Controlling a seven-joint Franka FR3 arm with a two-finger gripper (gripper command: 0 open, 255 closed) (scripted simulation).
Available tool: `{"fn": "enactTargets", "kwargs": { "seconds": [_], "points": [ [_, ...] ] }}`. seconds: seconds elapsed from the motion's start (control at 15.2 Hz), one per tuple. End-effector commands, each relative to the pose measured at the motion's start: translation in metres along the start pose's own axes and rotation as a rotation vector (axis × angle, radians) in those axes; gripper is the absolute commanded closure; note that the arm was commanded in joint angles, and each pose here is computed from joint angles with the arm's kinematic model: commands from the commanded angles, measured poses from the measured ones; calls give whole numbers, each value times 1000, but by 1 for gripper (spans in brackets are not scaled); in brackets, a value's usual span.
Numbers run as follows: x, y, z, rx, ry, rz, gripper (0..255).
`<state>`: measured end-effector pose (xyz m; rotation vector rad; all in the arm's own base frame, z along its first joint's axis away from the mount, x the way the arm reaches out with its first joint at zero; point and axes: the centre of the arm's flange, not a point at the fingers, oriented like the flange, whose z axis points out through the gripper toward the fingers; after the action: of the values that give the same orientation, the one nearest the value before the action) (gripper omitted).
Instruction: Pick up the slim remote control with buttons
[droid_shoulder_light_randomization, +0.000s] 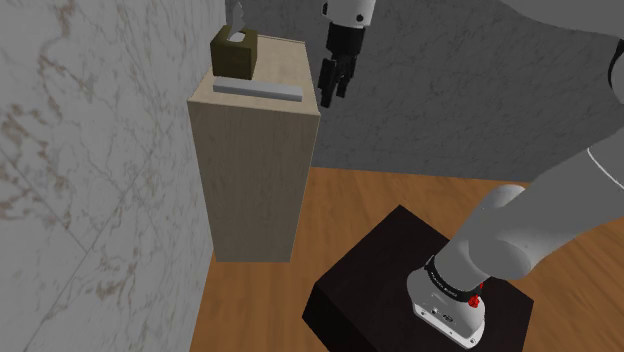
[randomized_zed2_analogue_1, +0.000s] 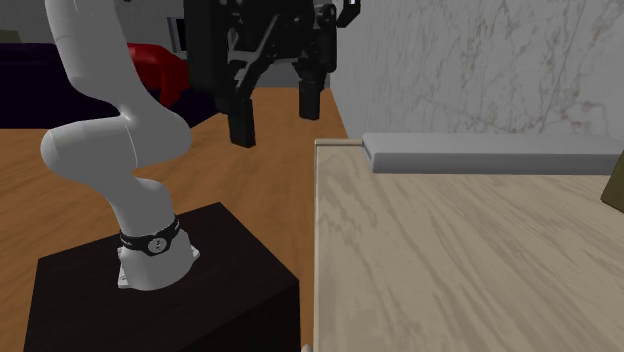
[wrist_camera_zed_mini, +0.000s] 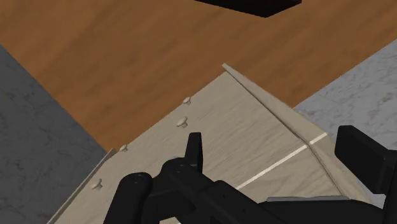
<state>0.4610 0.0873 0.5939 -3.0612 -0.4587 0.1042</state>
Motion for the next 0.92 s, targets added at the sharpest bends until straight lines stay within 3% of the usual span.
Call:
{"fn": "enactTargets", "kwargs": {
  "seconds": [0.0,0.86],
  "points": [
    [26,-6,-6,-6,7,-57,0],
    [164,-77,-36,-46,43,-395,0]
  ]
}}
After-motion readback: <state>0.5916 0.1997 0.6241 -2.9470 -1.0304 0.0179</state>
